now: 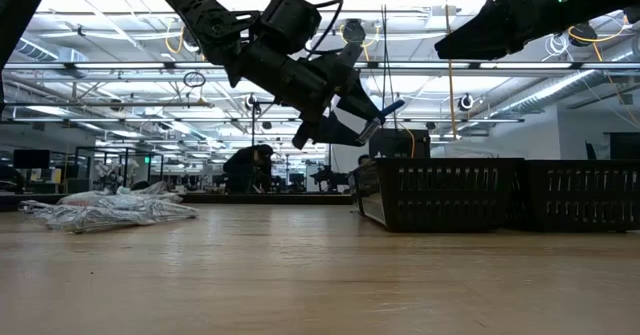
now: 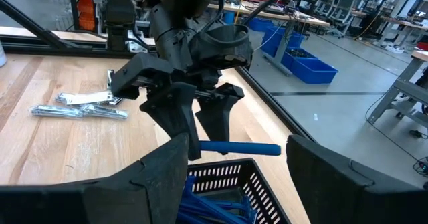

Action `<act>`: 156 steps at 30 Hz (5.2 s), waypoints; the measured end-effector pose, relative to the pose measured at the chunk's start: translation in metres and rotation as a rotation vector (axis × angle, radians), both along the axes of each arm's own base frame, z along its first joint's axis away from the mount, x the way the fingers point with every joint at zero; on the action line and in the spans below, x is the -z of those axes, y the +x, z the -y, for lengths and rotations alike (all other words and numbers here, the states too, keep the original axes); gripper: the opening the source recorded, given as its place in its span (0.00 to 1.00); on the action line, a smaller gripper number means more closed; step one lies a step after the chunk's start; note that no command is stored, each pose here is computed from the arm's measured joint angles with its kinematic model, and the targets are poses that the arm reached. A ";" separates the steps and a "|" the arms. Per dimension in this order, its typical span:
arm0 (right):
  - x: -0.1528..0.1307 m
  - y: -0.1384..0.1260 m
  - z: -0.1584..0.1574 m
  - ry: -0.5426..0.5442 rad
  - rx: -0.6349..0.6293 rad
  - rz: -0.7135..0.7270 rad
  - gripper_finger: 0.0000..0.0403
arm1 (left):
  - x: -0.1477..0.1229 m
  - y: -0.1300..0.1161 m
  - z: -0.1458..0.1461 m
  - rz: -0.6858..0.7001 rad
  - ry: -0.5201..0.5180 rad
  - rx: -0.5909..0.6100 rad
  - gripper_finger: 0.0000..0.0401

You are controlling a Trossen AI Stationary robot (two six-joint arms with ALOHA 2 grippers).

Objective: Pick & Place Travel size toiletries
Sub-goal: Put the razor into the top left black basket, then put the green toothbrush into the bottom right black basket

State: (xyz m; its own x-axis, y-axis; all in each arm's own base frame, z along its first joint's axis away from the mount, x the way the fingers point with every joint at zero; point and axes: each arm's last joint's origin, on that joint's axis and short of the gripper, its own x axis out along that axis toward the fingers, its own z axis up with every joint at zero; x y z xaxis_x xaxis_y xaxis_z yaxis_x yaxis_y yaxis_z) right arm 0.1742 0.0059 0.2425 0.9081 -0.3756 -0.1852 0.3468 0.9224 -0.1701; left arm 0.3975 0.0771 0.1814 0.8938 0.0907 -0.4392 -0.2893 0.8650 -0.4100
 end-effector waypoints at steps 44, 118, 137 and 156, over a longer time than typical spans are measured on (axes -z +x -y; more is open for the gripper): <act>0.001 0.007 -0.005 0.033 -0.150 0.017 0.59 | -0.077 -0.050 0.012 -0.078 0.210 0.125 0.35; -0.003 0.012 -0.003 0.042 -0.136 0.072 0.59 | -0.047 -0.146 0.044 -0.656 0.020 -0.557 0.02; 0.022 0.071 0.032 0.082 -0.079 0.305 0.59 | -0.088 -0.088 0.023 -0.004 0.556 0.196 0.01; 0.024 0.123 0.053 0.168 -0.205 0.377 0.59 | -0.077 -0.079 0.011 0.012 0.589 0.261 0.02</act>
State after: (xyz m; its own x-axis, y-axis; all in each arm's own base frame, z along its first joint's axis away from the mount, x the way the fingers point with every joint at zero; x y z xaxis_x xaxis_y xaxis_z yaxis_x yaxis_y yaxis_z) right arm 0.2970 -0.0473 0.2189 0.9761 -0.1744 0.1293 0.1635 0.9824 0.0905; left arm 0.3185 0.0666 0.2581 0.9236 0.0930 -0.3719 -0.0376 0.9875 0.1534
